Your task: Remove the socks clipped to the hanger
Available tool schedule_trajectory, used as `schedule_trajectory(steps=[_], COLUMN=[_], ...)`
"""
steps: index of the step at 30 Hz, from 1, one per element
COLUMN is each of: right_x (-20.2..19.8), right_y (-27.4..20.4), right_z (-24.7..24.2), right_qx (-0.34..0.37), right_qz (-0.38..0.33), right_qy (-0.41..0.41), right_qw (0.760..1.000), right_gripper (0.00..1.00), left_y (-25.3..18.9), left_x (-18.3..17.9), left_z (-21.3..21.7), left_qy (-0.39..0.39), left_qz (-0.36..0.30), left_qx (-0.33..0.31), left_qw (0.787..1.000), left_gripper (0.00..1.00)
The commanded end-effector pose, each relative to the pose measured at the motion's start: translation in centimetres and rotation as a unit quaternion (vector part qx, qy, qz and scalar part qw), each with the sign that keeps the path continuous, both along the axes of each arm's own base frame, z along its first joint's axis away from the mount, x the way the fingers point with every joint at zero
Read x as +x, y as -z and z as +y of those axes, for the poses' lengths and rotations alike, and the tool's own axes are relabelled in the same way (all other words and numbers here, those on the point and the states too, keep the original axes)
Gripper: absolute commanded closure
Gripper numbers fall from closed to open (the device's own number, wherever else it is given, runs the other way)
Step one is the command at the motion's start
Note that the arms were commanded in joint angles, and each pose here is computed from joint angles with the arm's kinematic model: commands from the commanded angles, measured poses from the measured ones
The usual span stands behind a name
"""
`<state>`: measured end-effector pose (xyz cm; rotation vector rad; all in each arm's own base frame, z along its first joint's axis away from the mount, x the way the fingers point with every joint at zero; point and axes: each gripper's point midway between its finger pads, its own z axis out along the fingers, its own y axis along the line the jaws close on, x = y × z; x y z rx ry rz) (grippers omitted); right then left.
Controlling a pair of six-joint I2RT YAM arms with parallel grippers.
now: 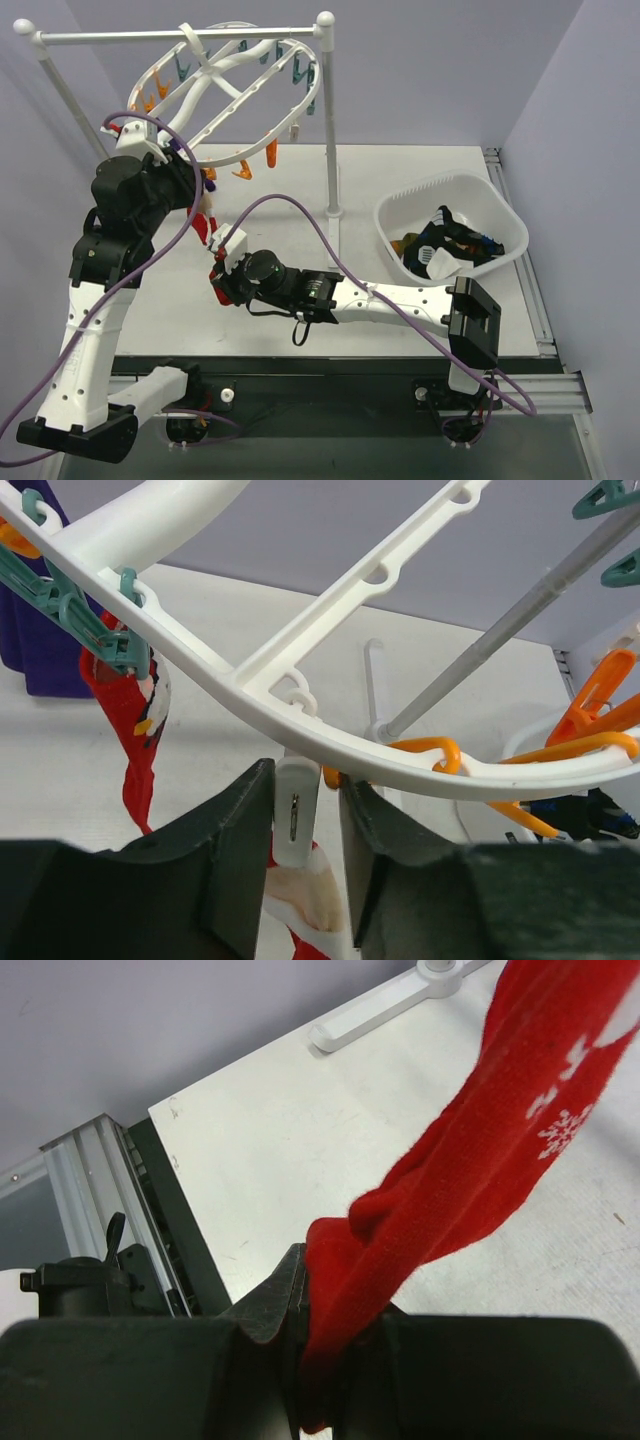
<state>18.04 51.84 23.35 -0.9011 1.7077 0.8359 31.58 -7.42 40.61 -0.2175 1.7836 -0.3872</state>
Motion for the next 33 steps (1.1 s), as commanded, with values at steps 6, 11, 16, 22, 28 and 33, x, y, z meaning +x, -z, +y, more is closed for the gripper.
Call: schedule_trajectory(steps=[6,11,16,22,28,33], right_x=[-0.9,-0.5,0.2,0.4,0.3,0.4], right_y=[-2.6,-2.7,-2.7,-2.8,-2.7,-2.8], right_z=[0.0,0.1,-0.4,-0.4,-0.1,-0.3], right_qx=[0.022,0.007,-0.01,-0.016,-0.015,-0.008], right_qz=[-0.013,-0.026,-0.044,-0.05,-0.048,-0.04], right_qy=[-0.021,-0.016,-0.005,-0.002,-0.007,-0.008], right_qw=[0.999,1.0,0.999,0.999,0.999,0.999], right_gripper=[1.0,1.0,1.0,1.0,1.0,1.0], left_y=[-2.3,-1.6,-1.6,-1.7,-2.1,-2.6], left_x=[-1.1,-0.8,-0.9,-2.3,-3.5,-4.4], left_z=[-0.4,0.1,0.2,0.4,0.5,0.2], left_qy=[0.015,0.004,0.003,0.009,0.016,0.026], left_qz=[-0.025,-0.013,-0.013,-0.024,-0.035,-0.056], left_qx=[-0.006,0.006,0.014,0.022,0.023,0.011], left_qw=[1.0,1.0,1.0,0.999,0.999,0.998], left_gripper=[0.4,0.42,0.48,0.5,0.37,0.26])
